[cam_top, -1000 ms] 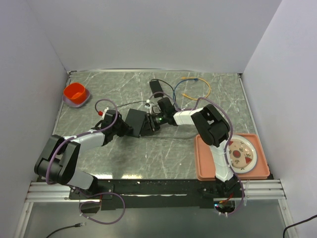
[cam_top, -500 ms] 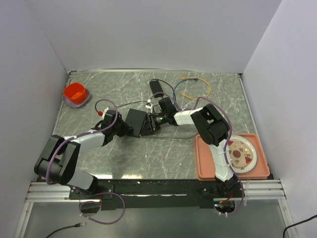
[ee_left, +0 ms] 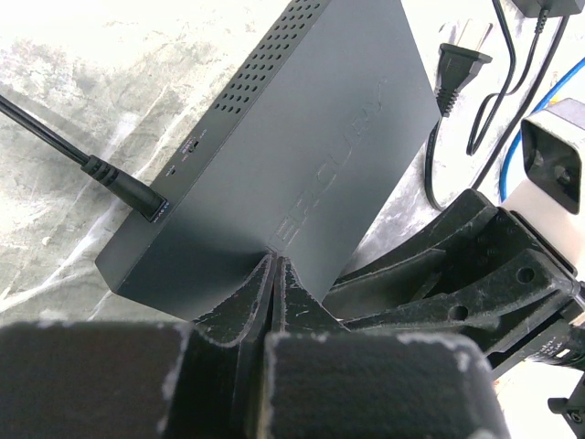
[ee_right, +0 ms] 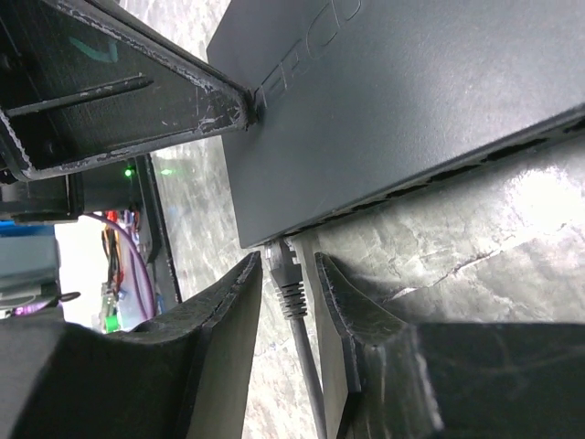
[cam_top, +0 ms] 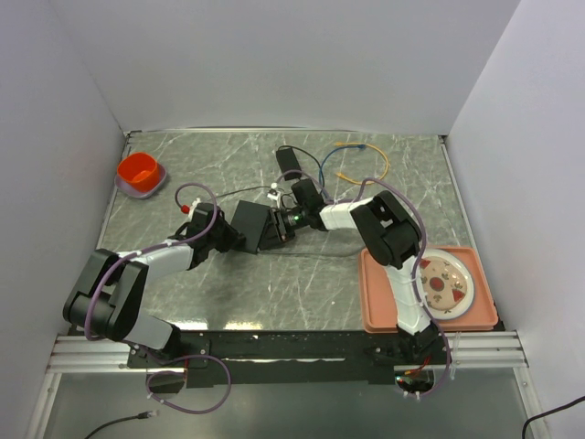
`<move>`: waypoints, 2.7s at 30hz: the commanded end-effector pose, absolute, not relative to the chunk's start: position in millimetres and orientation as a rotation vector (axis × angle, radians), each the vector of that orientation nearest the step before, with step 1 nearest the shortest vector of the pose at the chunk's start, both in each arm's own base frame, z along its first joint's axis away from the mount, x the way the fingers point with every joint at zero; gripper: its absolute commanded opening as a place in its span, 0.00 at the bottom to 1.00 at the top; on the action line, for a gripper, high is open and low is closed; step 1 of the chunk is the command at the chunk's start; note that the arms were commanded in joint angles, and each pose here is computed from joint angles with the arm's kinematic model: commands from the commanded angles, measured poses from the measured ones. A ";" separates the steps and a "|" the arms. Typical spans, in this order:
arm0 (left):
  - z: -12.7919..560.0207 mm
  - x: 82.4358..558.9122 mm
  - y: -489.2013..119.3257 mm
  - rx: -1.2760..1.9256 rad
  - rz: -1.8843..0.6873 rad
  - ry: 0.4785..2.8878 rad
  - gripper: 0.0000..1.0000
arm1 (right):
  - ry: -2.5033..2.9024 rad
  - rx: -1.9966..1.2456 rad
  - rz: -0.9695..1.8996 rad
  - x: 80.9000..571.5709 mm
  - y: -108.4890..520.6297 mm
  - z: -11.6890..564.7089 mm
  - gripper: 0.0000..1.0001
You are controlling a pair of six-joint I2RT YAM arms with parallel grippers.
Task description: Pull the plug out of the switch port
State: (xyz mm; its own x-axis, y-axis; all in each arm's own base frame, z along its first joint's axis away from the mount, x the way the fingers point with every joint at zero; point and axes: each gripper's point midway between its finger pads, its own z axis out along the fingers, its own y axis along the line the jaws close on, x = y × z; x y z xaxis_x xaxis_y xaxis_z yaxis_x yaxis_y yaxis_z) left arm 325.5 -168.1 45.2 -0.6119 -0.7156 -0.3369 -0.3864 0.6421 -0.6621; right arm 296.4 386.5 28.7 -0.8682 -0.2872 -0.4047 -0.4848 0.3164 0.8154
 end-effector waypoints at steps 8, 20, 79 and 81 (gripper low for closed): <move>14.1 299.6 -159.8 -0.891 -0.647 2.387 0.03 | 2.465 -0.715 1.487 299.4 390.9 14.8 0.36; 11.7 297.2 -160.1 -0.896 -0.656 2.387 0.03 | 2.514 -0.734 1.424 294.9 390.1 -0.6 0.24; 20.5 299.7 -184.5 -0.761 -0.728 2.436 0.15 | 2.651 -0.740 1.305 262.6 350.0 -20.9 0.00; 23.2 300.2 -185.8 -0.753 -0.741 2.431 0.15 | 2.646 -0.721 1.302 263.9 348.4 -17.9 0.00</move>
State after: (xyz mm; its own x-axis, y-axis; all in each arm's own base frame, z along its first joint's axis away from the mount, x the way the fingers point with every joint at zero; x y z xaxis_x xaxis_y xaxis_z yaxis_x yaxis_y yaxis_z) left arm 308.4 -205.2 44.2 -0.7386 -0.6148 -0.2767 -0.2922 0.6618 -0.6904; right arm 281.4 377.8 18.2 -0.8540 -0.3417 -0.3924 -0.5067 0.3745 0.7766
